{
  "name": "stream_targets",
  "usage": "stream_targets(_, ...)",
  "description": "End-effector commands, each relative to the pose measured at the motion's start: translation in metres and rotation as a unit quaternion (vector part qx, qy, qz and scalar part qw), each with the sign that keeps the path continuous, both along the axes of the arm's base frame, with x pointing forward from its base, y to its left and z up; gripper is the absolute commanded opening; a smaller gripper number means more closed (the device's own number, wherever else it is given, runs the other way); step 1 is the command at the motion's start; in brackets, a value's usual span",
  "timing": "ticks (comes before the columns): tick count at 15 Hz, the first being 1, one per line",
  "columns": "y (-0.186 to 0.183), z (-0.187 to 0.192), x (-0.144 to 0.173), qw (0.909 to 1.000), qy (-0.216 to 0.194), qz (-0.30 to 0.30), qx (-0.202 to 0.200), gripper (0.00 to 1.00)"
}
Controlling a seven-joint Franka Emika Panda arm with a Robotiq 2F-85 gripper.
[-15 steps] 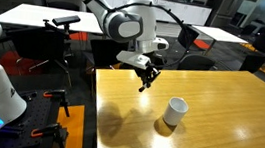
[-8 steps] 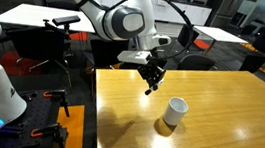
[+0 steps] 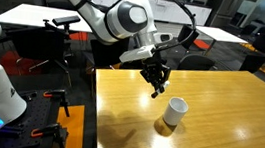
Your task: Put the marker in the cup
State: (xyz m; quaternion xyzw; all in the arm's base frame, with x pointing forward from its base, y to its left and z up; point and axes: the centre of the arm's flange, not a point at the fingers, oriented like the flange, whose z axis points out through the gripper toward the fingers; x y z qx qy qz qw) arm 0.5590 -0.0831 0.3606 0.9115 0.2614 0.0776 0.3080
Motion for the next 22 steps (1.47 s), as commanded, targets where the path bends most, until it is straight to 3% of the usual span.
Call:
stream_targets(1, 0.001, 0.008, 0.007, 0.9983, 0.024, -0.007, -0.053, 0.05)
stream_targets(8, -0.003, 0.012, 0.015, 0.991, 0.073, -0.004, -0.112, 0.05)
stream_targets(22, -0.017, -0.003, 0.071, 0.9754, 0.153, 0.064, -0.146, 0.05)
